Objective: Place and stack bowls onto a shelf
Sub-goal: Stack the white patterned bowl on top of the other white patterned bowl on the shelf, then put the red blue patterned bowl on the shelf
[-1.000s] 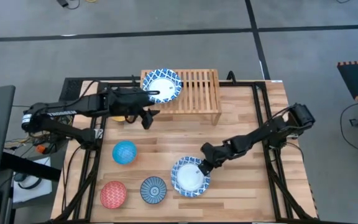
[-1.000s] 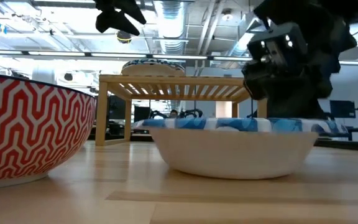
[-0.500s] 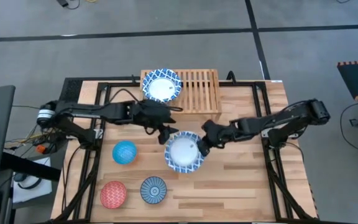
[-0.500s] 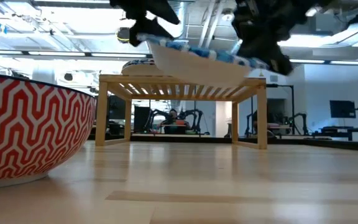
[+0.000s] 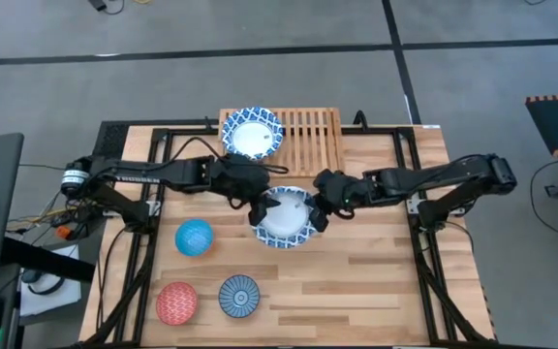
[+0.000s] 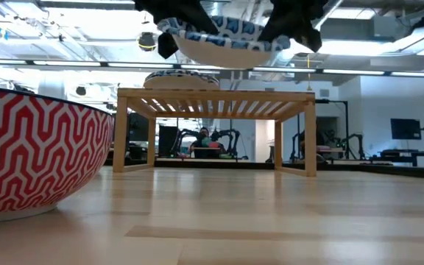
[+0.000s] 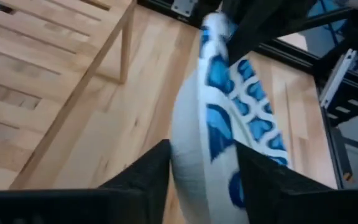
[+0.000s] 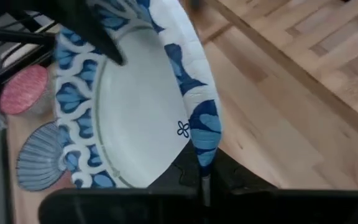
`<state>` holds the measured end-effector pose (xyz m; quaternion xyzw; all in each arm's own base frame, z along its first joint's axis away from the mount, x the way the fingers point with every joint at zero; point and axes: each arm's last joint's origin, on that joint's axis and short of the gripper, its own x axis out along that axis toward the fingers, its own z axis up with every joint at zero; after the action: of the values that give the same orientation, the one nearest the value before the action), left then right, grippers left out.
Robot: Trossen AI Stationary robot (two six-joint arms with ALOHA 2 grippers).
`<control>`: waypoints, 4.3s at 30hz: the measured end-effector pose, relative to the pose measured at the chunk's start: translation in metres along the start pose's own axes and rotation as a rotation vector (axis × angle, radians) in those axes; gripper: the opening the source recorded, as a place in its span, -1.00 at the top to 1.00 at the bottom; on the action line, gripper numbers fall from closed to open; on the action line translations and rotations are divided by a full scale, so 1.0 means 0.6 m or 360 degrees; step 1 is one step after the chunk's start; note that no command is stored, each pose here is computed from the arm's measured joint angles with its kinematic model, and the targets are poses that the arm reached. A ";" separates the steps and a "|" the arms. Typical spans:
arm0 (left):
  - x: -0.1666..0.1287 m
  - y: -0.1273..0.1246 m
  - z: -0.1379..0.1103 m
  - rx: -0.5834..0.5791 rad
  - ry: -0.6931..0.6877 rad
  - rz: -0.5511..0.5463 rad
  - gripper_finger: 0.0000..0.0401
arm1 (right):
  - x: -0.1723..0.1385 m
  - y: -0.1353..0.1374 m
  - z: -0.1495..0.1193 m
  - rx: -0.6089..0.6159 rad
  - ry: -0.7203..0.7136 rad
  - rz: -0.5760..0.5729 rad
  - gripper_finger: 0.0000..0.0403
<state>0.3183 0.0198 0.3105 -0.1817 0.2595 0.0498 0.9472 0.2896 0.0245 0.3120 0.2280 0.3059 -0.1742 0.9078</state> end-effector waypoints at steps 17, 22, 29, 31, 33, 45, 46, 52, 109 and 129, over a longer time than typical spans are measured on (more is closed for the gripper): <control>-0.116 0.037 0.131 0.0125 -0.0242 0.0429 0.99 | -0.071 -0.006 0.055 0.0103 -0.0507 0.0060 0.13; -0.174 0.070 0.184 0.0189 -0.0395 0.0673 0.99 | -0.125 -0.020 0.084 0.0210 -0.0992 -0.0237 -0.18; -0.210 0.183 0.201 0.0123 -0.0376 0.1055 1.00 | -0.168 -0.029 0.084 0.0189 -0.1069 -0.0238 -0.23; -0.207 0.223 0.196 0.0012 -0.0308 0.1030 1.00 | -0.172 -0.028 0.078 0.0171 -0.1036 -0.0235 -0.22; -0.198 0.259 0.188 -0.0109 -0.0233 0.0983 1.00 | -0.171 -0.027 0.075 0.0177 -0.1015 -0.0229 -0.22; -0.142 0.337 0.150 -0.0389 0.0104 0.0962 0.76 | -0.139 -0.014 0.060 0.0196 -0.0886 -0.0226 -0.22; -0.142 0.337 0.150 -0.0387 0.0101 0.0974 0.69 | -0.135 -0.012 0.060 0.0206 -0.0880 -0.0222 -0.22; -0.165 0.323 0.164 -0.0330 0.0024 0.1010 0.12 | -0.128 -0.011 0.058 0.0223 -0.0851 -0.0219 -0.22; -0.041 0.263 0.073 0.0109 0.0521 0.1090 0.16 | -0.117 -0.046 0.079 0.0294 -0.0786 -0.0190 -0.22; -0.169 0.201 0.160 -0.0030 0.0095 0.1161 0.16 | -0.109 -0.065 0.079 0.0237 -0.0657 -0.0198 -0.22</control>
<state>0.2538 0.1673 0.4008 -0.0873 0.3342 0.3815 0.8574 0.2453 -0.0209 0.3748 0.2346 0.1134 -0.2949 0.9193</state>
